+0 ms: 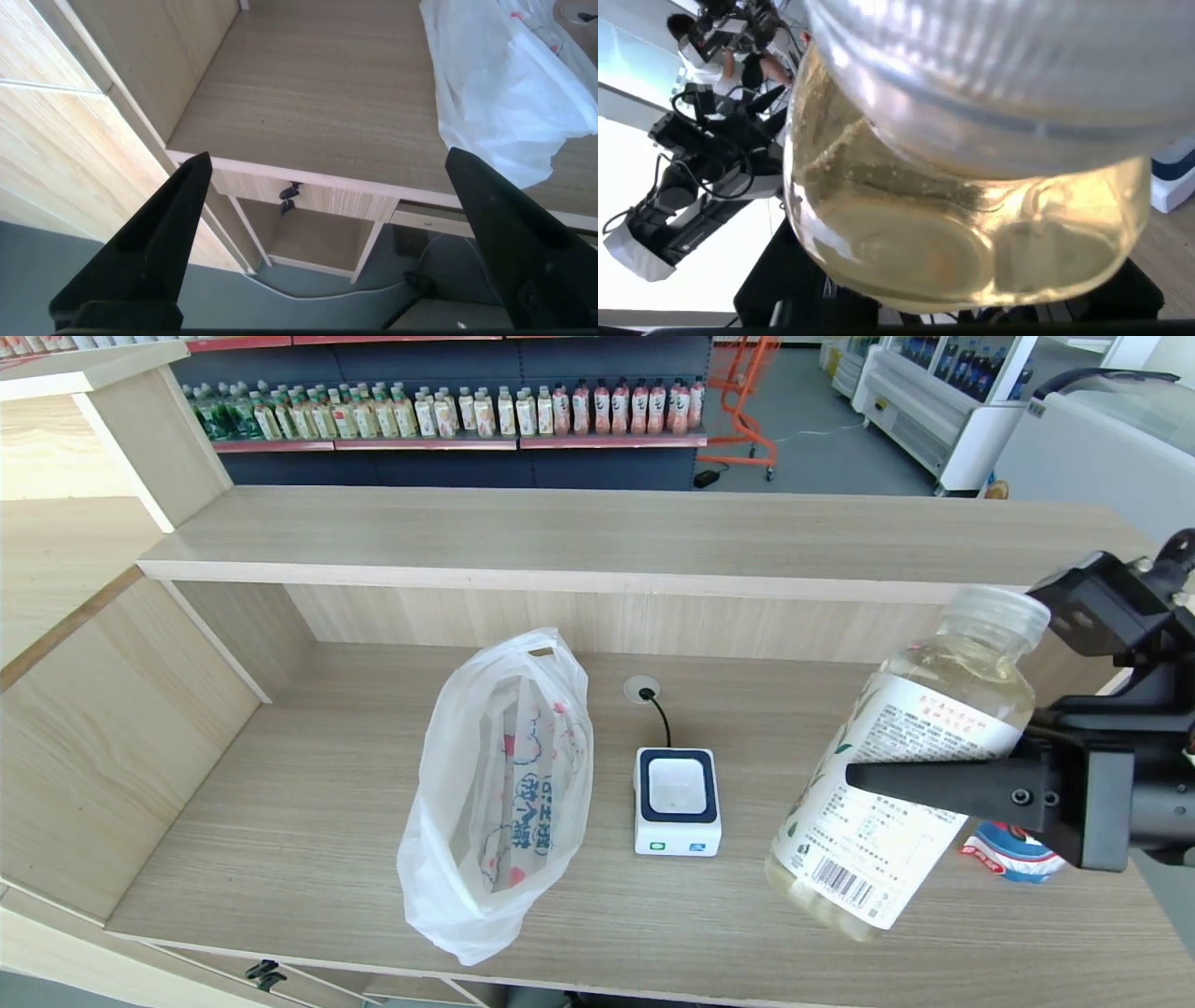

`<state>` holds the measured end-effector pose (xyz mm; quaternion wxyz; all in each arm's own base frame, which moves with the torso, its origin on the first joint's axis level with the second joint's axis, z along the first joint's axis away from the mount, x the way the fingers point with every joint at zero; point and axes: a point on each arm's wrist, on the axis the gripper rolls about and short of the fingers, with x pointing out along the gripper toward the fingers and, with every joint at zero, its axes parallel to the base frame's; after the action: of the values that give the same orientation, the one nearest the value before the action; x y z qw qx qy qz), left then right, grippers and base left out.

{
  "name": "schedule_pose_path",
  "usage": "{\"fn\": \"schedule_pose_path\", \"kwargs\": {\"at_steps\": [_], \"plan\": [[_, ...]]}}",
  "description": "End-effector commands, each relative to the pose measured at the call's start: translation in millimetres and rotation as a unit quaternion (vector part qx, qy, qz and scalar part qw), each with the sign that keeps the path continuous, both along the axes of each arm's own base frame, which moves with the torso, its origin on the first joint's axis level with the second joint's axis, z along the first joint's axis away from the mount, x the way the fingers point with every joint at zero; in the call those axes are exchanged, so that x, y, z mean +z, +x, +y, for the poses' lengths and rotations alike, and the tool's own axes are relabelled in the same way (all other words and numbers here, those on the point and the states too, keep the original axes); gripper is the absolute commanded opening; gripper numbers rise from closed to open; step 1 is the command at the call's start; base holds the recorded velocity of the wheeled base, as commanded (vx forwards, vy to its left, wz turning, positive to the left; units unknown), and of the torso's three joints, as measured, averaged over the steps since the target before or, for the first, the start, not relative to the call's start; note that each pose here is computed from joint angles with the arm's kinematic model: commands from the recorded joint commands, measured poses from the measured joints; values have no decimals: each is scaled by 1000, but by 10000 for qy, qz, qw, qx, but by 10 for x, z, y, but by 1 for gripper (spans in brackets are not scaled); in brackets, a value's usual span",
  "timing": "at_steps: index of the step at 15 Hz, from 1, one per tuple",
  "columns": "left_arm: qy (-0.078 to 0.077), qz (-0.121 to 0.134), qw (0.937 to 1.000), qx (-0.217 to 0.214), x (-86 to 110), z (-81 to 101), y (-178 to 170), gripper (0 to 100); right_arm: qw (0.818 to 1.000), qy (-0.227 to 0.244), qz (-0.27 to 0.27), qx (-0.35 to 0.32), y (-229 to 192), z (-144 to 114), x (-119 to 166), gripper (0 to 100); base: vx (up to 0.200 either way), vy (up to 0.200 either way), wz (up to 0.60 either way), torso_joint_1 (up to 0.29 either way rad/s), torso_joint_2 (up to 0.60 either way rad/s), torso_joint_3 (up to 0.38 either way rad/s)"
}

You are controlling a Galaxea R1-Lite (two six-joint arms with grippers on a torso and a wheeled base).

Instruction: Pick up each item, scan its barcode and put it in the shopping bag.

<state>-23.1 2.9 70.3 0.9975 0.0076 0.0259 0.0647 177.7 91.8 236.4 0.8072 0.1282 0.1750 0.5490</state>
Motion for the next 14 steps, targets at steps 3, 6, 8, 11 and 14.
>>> {"fn": "schedule_pose_path", "kwargs": {"at_steps": [3,6,8,11,14], "plan": [[2,-2,10000,3,0,0,0,100,9991,236,199,292,-104,5,85,0,0,0,0,0,0,0],[2,-2,10000,3,0,0,0,100,9982,381,335,331,-110,29,168,0,0,0,0,0,0,0],[2,-2,10000,3,0,0,0,100,9980,407,336,336,-125,25,184,0,0,0,0,0,0,0],[2,-2,10000,3,0,0,0,100,9967,540,433,417,-211,25,241,0,0,0,0,0,0,0],[2,-2,10000,3,0,0,0,100,9968,503,487,398,-204,34,202,0,0,0,0,0,0,0]]}}
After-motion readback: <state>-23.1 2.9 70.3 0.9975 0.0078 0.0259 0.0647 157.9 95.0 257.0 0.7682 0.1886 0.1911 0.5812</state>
